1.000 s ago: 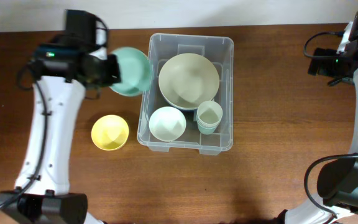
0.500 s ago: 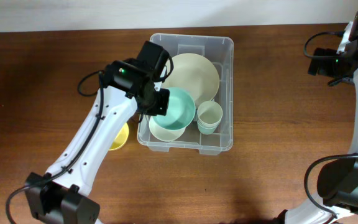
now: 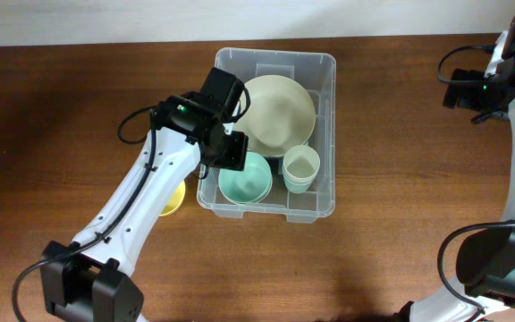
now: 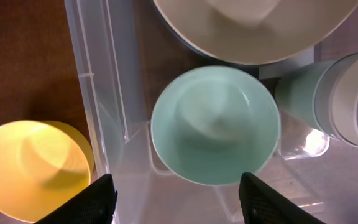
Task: Pack container
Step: 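Carry the mint bowl into the bin onto the white bowl, then move the left gripper to the yellow bowl and grasp its rim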
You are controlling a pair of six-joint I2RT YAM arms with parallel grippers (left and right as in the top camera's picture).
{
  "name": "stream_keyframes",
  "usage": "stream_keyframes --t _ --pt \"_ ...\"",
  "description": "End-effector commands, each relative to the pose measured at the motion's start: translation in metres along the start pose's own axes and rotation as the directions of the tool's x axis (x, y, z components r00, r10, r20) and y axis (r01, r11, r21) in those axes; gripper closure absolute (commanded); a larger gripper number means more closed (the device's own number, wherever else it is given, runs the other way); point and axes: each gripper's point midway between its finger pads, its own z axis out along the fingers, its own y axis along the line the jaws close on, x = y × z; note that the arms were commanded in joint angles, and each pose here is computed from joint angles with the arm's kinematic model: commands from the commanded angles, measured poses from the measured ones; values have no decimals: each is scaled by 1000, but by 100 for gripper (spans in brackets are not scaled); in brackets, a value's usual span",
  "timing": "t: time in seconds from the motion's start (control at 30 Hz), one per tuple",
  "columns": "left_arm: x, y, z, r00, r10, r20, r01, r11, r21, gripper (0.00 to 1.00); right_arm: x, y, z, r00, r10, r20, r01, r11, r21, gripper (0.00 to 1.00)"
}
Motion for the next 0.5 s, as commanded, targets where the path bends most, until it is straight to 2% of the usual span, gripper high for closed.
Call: stream_keyframes --t 0.0,0.23,0.47 --pt "-16 11 -11 998 -34 49 35 999 -5 35 -5 -2 -9 999 19 26 -18 1000 -5 1" --pt "-35 74 -31 976 -186 115 192 981 -41 35 -5 -2 -9 999 19 27 -18 1000 -5 1" --pt "-3 145 -30 921 -389 24 389 915 -105 35 -5 -2 -9 999 19 26 -18 1000 -5 1"
